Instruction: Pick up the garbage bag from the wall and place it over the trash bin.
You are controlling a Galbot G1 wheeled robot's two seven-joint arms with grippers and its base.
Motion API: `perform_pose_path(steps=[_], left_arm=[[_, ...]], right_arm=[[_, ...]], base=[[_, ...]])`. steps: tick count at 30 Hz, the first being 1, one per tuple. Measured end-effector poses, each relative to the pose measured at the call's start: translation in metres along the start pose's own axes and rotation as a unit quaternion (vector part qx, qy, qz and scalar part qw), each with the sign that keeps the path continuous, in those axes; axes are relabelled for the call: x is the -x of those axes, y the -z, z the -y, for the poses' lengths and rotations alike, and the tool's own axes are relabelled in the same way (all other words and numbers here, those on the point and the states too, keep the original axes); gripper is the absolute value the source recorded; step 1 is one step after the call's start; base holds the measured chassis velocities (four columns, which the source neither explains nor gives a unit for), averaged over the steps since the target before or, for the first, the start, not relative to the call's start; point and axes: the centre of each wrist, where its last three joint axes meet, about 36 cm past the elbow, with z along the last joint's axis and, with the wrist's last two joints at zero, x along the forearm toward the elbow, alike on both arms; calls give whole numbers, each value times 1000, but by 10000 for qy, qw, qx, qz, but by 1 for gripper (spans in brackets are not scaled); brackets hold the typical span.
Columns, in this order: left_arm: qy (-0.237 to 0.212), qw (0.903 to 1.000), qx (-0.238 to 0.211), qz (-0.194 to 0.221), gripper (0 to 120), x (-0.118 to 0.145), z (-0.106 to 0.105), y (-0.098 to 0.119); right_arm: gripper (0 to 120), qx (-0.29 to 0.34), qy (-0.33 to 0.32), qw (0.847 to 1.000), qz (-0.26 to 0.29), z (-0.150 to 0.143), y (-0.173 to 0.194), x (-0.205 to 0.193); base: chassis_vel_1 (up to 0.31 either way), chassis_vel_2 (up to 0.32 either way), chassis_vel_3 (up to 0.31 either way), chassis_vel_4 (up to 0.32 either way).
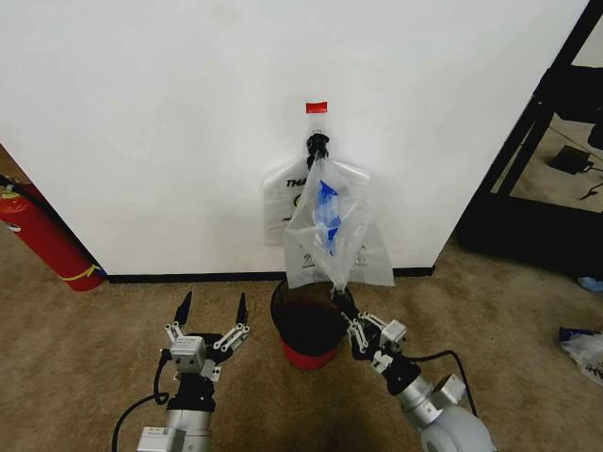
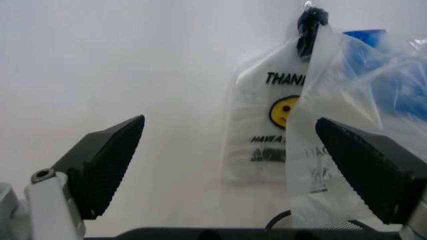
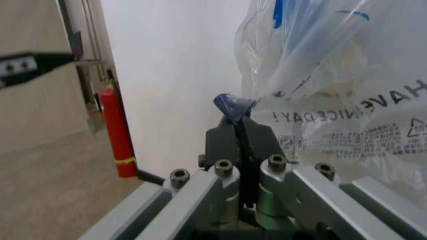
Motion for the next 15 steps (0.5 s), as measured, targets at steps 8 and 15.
perform_pose_path(steps=[8,15], left_arm=[[14,10000,-19,-4,100,-2,2,1],[16,10000,-34,26,100,-2,3,4]], right_arm=[[0,-240,-9,9997,34,-9,-12,-5],[0,-448,-47,9989,91,-17,-14,-5]], base=[[0,0,0,0],[0,0,0,0]])
